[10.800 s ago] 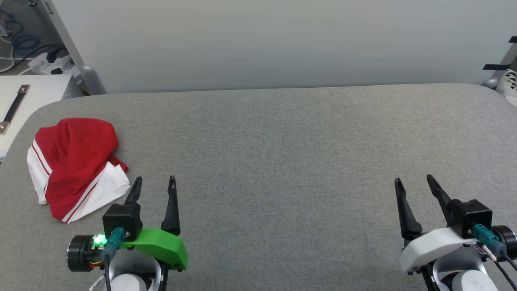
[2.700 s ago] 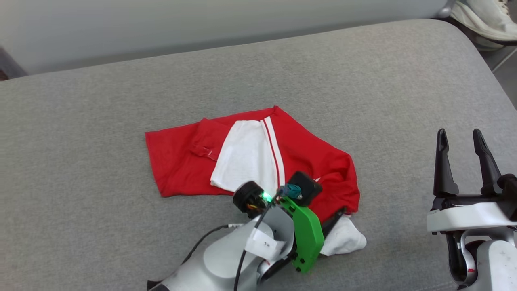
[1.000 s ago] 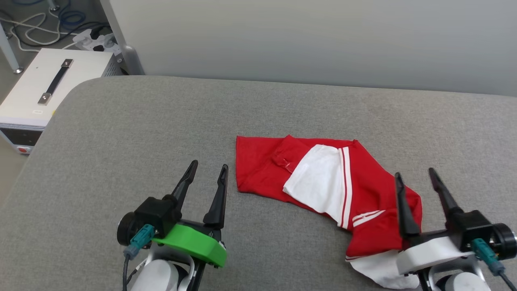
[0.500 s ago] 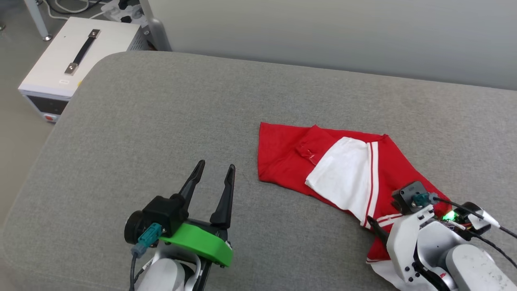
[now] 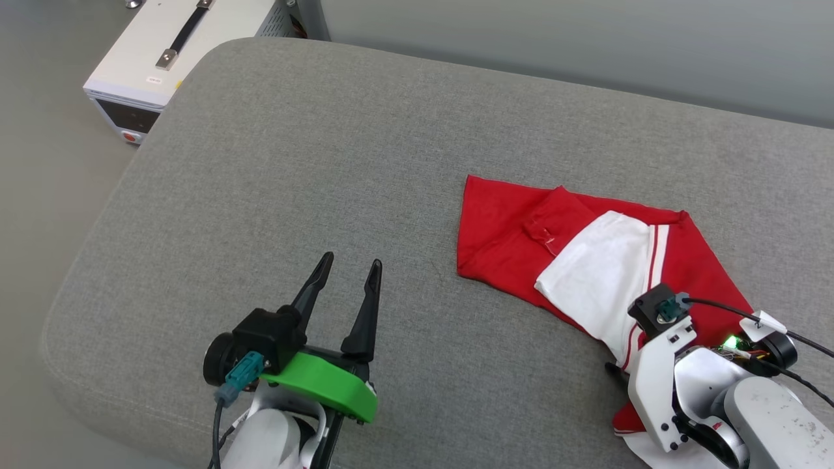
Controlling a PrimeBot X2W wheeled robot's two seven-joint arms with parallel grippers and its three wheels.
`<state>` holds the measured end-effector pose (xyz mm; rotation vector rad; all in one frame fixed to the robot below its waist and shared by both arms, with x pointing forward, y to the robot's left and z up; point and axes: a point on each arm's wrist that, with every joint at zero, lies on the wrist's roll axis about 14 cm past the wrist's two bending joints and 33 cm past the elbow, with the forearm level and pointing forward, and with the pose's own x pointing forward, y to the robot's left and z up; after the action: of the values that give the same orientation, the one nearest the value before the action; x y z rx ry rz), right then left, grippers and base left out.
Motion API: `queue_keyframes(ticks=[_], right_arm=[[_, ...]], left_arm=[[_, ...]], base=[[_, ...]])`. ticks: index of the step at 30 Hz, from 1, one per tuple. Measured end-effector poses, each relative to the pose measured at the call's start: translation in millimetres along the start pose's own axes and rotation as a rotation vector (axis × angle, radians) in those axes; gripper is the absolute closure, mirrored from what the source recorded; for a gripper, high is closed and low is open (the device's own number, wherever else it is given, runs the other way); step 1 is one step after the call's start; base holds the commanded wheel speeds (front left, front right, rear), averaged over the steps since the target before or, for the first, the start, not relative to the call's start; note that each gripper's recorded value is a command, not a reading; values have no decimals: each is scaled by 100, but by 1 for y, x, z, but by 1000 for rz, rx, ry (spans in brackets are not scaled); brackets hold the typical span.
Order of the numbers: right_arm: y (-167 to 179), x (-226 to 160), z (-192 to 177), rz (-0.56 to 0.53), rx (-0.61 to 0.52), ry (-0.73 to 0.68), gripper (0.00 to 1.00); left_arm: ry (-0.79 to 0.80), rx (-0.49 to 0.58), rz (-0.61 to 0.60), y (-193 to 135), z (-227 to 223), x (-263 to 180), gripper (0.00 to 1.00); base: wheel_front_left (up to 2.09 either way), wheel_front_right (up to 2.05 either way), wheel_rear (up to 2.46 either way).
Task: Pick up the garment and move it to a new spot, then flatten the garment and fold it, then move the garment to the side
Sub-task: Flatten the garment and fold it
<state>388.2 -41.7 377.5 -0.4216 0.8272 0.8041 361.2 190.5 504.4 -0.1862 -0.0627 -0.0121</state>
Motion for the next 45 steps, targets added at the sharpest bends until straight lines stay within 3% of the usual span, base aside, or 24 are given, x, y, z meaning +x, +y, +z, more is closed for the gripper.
queue_keyframes(ticks=[1, 15, 21, 27, 28, 29, 33, 38, 45], right_arm=[[0, 1, -1, 5, -2, 2, 100], [33, -31, 65, 59, -78, -299, 100], [91, -38, 93, 193, -158, -417, 100], [148, -19, 86, 336, -247, -394, 100], [151, -15, 82, 345, -251, -385, 54], [153, -11, 79, 348, -253, -376, 0], [153, 4, 66, 343, -263, -337, 0], [134, 2, 77, 303, -211, -401, 0], [71, -29, 113, 149, -104, -593, 0]], left_arm=[[2, 0, 3, 1, -1, 0, 0], [-38, -5, -17, -5, 12, -4, 0], [-53, 2, 0, 0, 18, -10, 0], [-56, 15, 37, 11, 20, -16, 0], [-55, 16, 41, 12, 19, -17, 0], [-54, 16, 43, 13, 19, -17, 0], [-49, 17, 50, 15, 17, -19, 0], [-46, 13, 40, 12, 16, -17, 0], [-51, 6, 3, 1, 17, -10, 0]], base=[[0, 0, 0], [0, 0, 0], [0, 0, 0], [0, 0, 0], [0, 0, 0], [0, 0, 0], [0, 0, 0], [0, 0, 0], [0, 0, 0]])
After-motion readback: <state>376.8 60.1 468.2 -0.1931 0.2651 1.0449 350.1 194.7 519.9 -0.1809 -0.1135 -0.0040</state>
